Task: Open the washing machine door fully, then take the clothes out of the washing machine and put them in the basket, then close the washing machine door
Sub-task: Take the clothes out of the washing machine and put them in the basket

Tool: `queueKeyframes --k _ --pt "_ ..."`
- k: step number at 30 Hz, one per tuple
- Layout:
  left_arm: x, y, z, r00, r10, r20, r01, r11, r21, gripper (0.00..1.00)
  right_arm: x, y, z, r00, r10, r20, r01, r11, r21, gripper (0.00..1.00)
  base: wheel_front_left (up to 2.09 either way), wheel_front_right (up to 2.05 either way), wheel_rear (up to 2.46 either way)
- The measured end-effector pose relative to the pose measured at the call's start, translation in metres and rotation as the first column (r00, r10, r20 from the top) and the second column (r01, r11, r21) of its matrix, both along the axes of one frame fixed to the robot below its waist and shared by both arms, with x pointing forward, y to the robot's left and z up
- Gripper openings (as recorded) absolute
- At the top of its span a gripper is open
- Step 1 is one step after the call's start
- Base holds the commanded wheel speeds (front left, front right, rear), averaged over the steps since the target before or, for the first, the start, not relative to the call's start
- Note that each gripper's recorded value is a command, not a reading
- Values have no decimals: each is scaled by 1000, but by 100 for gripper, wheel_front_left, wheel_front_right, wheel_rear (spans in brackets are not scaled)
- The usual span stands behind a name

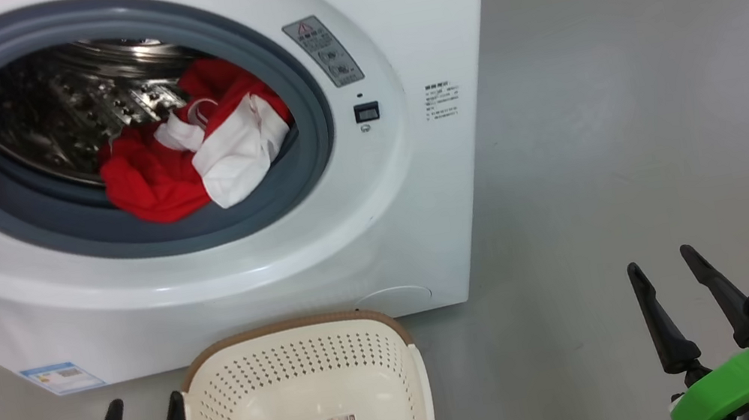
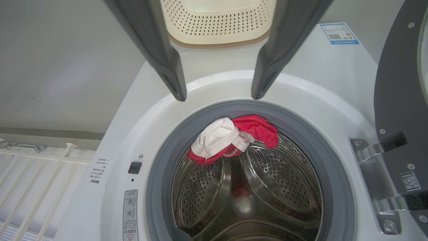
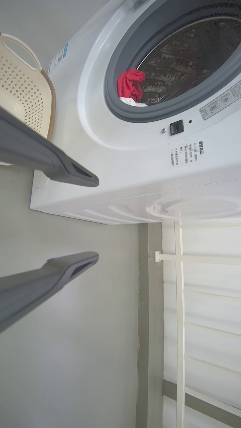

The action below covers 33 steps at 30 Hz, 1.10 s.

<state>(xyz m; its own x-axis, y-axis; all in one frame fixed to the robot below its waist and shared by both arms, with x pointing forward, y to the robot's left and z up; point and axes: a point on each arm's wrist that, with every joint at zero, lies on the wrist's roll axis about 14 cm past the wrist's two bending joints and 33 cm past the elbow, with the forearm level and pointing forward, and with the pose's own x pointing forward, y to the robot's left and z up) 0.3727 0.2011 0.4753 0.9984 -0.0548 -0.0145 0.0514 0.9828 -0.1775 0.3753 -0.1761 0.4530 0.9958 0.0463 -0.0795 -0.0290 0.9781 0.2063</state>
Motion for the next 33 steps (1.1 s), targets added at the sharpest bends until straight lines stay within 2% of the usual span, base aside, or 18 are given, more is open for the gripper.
queueKeyframes --k 8,26,33 --pt "5 2 1 1000 3 3 -3 1000 -1 100 1 1 -3 1000 3 -8 -3 1000 1 100 72 -74 1" --pt "5 1 -12 999 1 -37 -1 1000 3 100 1 2 -7 1000 4 -20 -4 1000 2 100 1 -1 0" --pt "31 -14 -13 998 -46 -35 46 999 3 100 11 4 -7 1000 8 -16 -8 1000 19 100 0 0 0"
